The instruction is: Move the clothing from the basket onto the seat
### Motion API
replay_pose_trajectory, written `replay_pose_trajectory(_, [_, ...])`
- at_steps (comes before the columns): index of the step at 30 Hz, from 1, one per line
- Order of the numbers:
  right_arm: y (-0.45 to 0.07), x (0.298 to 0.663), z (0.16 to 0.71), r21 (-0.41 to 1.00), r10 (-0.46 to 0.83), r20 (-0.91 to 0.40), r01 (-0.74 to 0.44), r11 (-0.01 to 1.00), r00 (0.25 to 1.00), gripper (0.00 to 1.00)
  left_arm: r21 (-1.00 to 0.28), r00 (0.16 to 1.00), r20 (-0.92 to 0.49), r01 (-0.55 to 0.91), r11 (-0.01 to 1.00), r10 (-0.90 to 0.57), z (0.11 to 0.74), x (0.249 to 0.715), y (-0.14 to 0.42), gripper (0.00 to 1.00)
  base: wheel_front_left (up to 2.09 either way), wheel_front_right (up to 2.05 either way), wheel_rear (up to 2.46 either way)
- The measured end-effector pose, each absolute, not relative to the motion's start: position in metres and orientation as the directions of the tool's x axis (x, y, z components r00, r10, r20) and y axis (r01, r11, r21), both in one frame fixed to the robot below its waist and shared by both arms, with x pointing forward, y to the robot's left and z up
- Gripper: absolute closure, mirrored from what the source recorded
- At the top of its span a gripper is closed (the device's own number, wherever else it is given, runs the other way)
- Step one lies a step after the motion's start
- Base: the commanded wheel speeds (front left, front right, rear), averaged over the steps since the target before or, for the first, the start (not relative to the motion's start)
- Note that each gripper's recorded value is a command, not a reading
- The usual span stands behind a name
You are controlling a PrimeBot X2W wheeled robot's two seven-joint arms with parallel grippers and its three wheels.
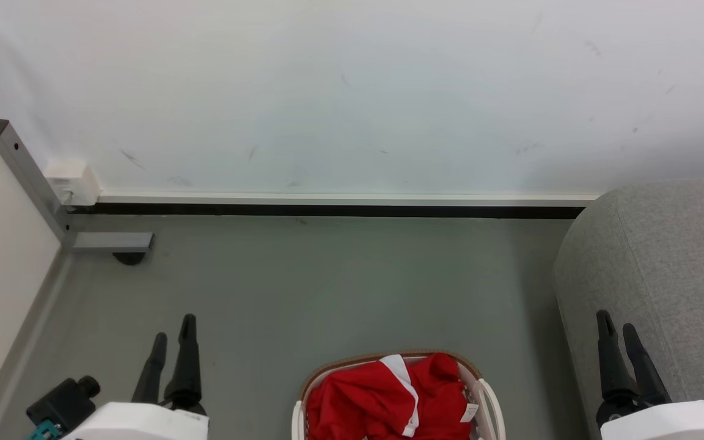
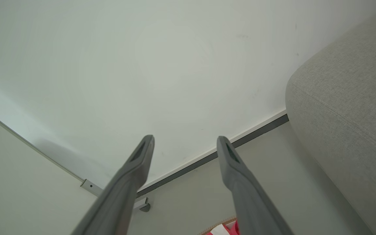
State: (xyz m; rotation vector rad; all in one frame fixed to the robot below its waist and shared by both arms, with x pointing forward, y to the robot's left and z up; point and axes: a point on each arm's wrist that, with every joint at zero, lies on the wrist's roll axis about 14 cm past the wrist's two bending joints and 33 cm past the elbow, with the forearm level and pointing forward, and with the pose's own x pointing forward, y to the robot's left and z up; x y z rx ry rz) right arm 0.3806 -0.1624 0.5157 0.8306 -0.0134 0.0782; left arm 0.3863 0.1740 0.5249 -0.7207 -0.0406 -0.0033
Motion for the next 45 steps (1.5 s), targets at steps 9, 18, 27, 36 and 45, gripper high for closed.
replay_pose_trajectory(9, [-0.161,0.379,0.513,0.62,0.069,0.042,-0.081,0.781,0.997,0.0,-0.537,0.999,0.031,0.006,0.843,0.013,0.522,0.385,0.171,0.0,0.0,0.0,0.0])
replay_pose_trajectory(18, [-0.157,0.377,0.513,0.522,0.084,0.051,-0.098,0.847,0.995,0.0,-0.425,0.999,0.038,-0.001,0.905,0.019,0.521,0.384,0.169,0.0,0.0,0.0,0.0])
replay_pose_trajectory(27, [-0.156,0.377,0.518,0.445,0.092,0.074,-0.116,0.888,0.993,0.0,-0.346,0.998,0.056,0.013,0.938,0.007,0.523,0.384,0.166,0.0,0.0,0.0,0.0])
replay_pose_trajectory(36, [-0.156,0.377,0.522,0.368,0.095,0.097,-0.124,0.922,0.991,0.0,-0.264,0.996,0.094,0.024,0.964,0.001,0.531,0.384,0.164,0.0,0.0,0.0,0.0])
replay_pose_trajectory(45, [-0.153,0.376,0.528,0.312,0.109,0.122,-0.142,0.939,0.987,0.0,-0.178,0.992,0.126,0.04,0.983,-0.018,0.536,0.384,0.159,0.0,0.0,0.0,0.0])
